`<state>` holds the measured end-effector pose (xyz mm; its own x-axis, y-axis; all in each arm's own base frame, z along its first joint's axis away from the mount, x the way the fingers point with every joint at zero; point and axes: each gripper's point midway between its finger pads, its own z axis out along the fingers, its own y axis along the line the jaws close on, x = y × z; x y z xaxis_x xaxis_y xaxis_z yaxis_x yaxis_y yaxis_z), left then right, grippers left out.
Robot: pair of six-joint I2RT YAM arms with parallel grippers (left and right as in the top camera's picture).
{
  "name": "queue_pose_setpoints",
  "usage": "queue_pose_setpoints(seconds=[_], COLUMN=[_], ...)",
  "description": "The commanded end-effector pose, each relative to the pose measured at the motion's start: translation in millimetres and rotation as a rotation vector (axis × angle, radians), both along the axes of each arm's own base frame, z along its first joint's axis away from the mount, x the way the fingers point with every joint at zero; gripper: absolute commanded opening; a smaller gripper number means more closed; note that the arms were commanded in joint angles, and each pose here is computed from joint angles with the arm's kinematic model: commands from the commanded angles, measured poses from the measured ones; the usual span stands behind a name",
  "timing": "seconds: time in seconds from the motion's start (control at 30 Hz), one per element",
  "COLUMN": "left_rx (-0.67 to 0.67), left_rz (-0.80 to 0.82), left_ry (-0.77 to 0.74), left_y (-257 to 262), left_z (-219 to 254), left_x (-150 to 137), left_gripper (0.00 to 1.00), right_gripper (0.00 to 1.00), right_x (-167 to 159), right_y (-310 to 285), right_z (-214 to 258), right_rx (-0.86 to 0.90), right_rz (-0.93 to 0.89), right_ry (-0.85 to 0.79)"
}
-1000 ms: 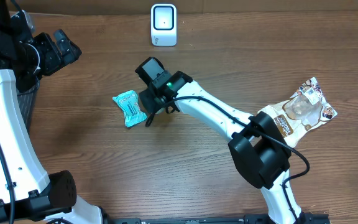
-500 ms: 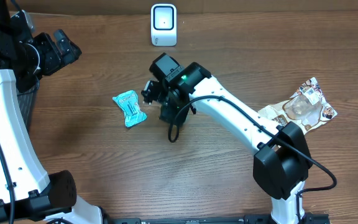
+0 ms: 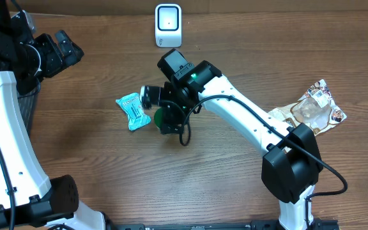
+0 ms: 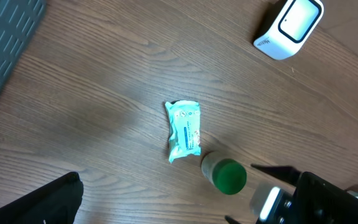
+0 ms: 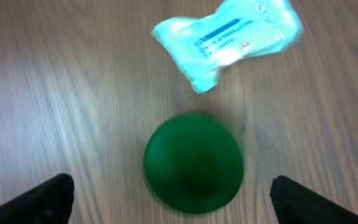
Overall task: Scan the item barcode
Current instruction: 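Lift the green-lidded jar and carry it toward the scanner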
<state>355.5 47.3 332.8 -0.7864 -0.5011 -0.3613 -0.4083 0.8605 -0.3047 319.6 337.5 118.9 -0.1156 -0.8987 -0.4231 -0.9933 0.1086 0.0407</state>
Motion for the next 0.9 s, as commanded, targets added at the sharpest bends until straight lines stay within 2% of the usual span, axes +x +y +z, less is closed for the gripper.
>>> queue_pose_setpoints(seconds=[0.0,0.07,0.13,0.47,0.7,0.87], left_rx=[0.001,0.000,0.000,0.000,0.000,0.000], left_rz=[-0.014,-0.014,-0.014,-0.014,-0.014,-0.014], left_ry=[0.006,0.006,0.006,0.006,0.006,0.006], left_y=[0,0,0,0,0,0], left_z=[-2,-2,-2,-2,-2,-2], left_x=[1,1,1,1,1,1], left_gripper=[0.99,1.00,1.00,1.00,1.00,1.00], right_gripper=[1.00,1.00,1.00,1.00,1.00,1.00], right_x=[25,29,25,24,11,8], right_y=[-11,-17,-14,-13,-6,-4], right_z=[14,14,14,8,-11,-30], right_rx=[0.004,0.008,0.026,0.021,-0.060,-0.101], right_rz=[-0.524,-0.767,-0.859,-0.869,-0.487,-0.406], right_ry=[0.087,0.169,0.245,0.260,0.127,0.117])
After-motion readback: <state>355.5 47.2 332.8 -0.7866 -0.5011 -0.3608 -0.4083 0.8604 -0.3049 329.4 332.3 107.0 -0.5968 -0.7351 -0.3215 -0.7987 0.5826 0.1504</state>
